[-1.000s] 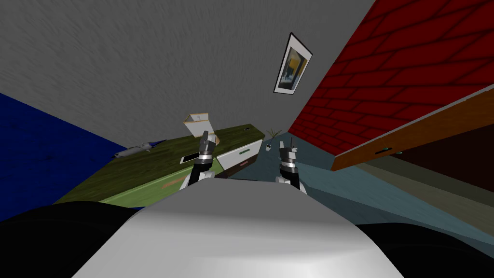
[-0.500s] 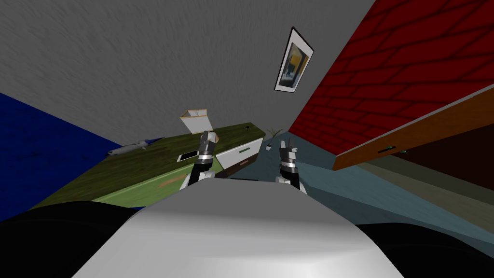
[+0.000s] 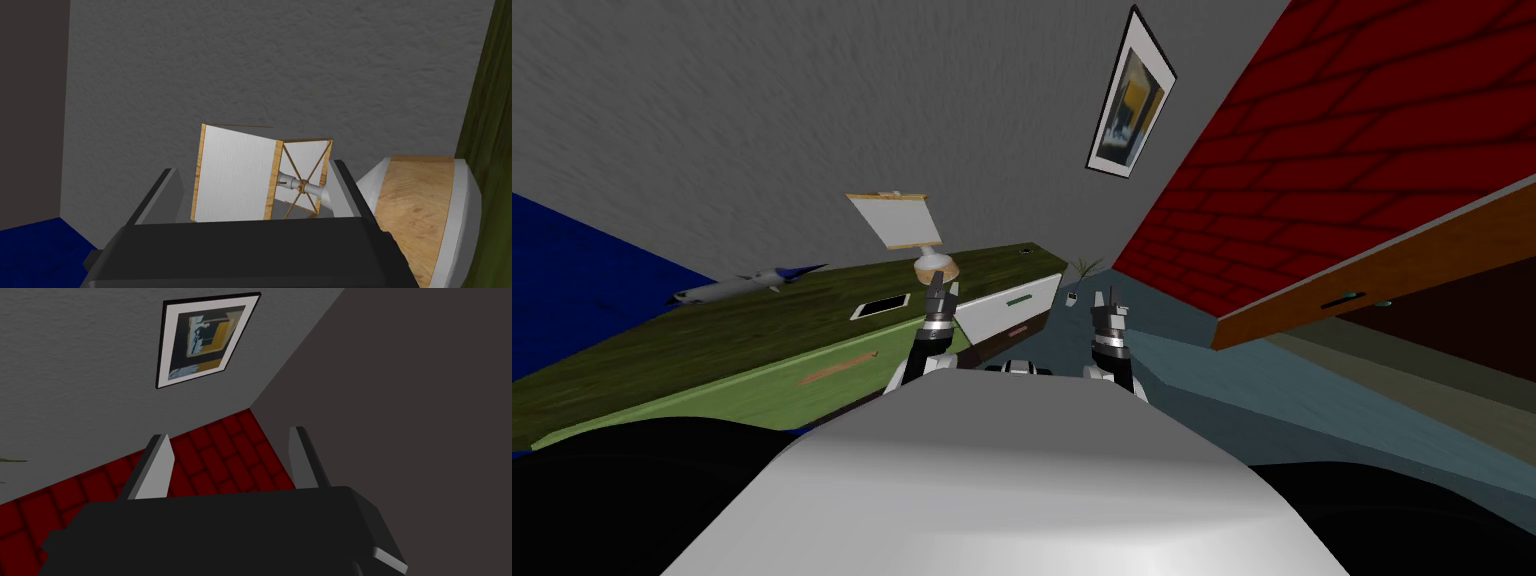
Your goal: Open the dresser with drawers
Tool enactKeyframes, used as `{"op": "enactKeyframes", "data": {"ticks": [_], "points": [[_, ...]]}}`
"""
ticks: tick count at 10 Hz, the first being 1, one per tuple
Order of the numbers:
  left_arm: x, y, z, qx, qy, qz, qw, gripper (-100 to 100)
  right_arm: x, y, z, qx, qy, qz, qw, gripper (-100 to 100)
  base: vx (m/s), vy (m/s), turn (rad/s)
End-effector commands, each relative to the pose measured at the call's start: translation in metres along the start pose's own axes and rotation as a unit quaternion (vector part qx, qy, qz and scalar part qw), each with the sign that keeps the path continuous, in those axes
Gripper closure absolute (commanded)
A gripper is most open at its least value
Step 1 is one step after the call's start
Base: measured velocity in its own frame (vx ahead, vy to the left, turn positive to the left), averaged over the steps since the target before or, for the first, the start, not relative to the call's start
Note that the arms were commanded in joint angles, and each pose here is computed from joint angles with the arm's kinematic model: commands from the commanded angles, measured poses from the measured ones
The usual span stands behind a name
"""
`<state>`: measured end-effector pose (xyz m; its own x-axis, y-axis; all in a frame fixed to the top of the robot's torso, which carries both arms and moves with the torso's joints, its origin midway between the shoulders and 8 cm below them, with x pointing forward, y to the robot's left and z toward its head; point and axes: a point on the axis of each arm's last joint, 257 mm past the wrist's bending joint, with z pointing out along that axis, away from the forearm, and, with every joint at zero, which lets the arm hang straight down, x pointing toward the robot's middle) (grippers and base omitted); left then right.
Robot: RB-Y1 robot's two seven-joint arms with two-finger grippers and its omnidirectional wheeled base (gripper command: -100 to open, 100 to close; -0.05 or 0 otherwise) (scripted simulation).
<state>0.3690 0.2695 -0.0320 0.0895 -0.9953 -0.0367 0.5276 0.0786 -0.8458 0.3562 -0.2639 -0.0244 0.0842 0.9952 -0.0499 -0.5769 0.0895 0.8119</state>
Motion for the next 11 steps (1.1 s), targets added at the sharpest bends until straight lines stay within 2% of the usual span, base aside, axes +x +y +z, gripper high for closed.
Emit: {"op": "enactKeyframes", "data": {"ticks": [1, 3, 5, 8, 10, 11], "points": [[0.0, 0.012, -0.003, -0.015, 0.017, 0.01, 0.9997, -100, 0.0, 0.0, 0.0, 0.0, 0.0, 0.0, 1.0, 0, 0.037, -0.06, 0.039], [-0.008, 0.037, -0.009, -0.047, 0.025, 0.017, 0.9984, -100, 0.0, 0.0, 0.0, 0.0, 0.0, 0.0, 1.0, 0, 0.078, -0.126, 0.082], [-0.014, 0.052, -0.014, -0.065, 0.024, 0.018, 0.9975, -100, 0.0, 0.0, 0.0, 0.0, 0.0, 0.0, 1.0, 0, 0.072, -0.133, 0.051], [-0.03, 0.087, -0.026, -0.108, 0.008, 0.013, 0.994, -100, 0.0, 0.0, 0.0, 0.0, 0.0, 0.0, 1.0, 0, 0.066, -0.159, 0.078], [-0.037, 0.099, -0.031, -0.124, 0.001, 0.011, 0.9922, -100, 0.0, 0.0, 0.0, 0.0, 0.0, 0.0, 1.0, 0, 0.068, -0.125, 0.06], [-0.043, 0.11, -0.037, -0.138, -0.005, 0.009, 0.9903, -100, 0.0, 0.0, 0.0, 0.0, 0.0, 0.0, 1.0, 0, 0.068, -0.119, 0.065]]}}
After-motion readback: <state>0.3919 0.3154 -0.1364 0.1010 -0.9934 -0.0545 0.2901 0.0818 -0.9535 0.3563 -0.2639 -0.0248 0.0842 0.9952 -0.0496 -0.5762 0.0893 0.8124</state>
